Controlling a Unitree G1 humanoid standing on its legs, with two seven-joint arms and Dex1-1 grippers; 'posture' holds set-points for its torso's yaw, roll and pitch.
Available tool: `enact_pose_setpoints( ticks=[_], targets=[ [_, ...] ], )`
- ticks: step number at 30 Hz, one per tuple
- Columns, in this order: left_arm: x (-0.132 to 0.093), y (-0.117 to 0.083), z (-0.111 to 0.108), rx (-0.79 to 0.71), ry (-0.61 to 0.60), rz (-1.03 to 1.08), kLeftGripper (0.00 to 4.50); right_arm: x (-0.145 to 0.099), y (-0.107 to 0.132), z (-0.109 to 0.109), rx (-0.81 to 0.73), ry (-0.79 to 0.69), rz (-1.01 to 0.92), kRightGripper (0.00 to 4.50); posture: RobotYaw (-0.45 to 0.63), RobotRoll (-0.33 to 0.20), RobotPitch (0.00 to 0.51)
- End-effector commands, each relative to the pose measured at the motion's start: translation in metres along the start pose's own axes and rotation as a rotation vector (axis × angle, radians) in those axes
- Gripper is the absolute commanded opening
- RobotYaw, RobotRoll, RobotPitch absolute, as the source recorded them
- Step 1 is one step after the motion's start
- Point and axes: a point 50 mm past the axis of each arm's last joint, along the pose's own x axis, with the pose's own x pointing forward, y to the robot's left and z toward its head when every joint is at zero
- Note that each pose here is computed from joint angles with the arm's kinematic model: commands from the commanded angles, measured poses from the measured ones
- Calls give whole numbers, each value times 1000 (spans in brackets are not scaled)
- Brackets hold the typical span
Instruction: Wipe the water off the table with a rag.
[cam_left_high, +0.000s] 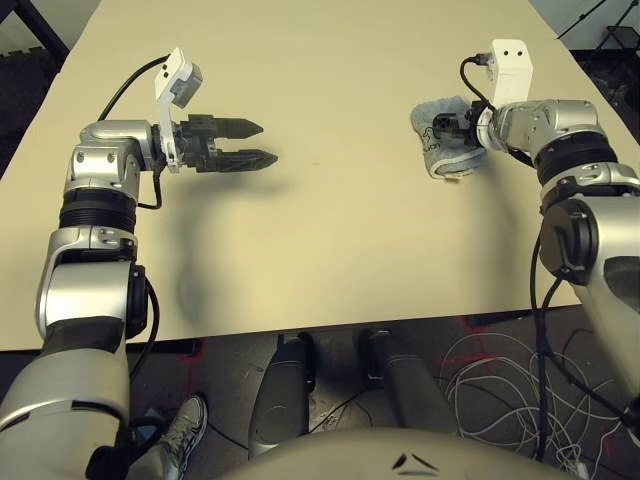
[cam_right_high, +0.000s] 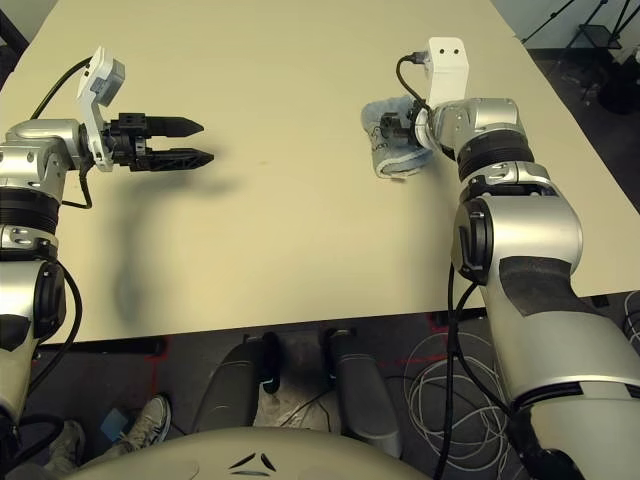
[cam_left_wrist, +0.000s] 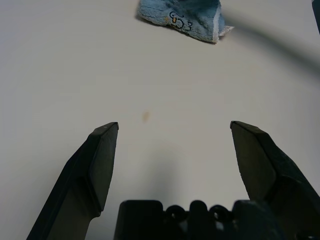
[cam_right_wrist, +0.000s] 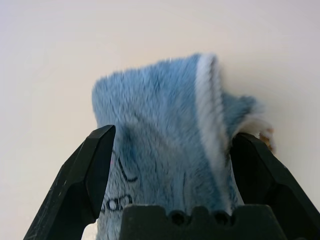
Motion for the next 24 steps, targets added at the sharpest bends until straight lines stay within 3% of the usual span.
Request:
enact_pose_setpoints(
  ticks=[1,8,14,24],
  targets=[
    [-5,1,-1,8,11,17,4500,-4,-13,8,-14,-59,-69,4471,1,0,227],
    [-5,9,5,41,-79,148,4500,-13,-24,28,14,-230,-127,4471,1,0,227],
    [-18,35,22,110,-322,616,4500,-17,-37,32,-91,-368,-177,4471,3,0,223],
    [-38,40,-27,24,-424,984,4500,-24,-78,-2,-126,-448,-281,4471,22,0,221]
  ],
)
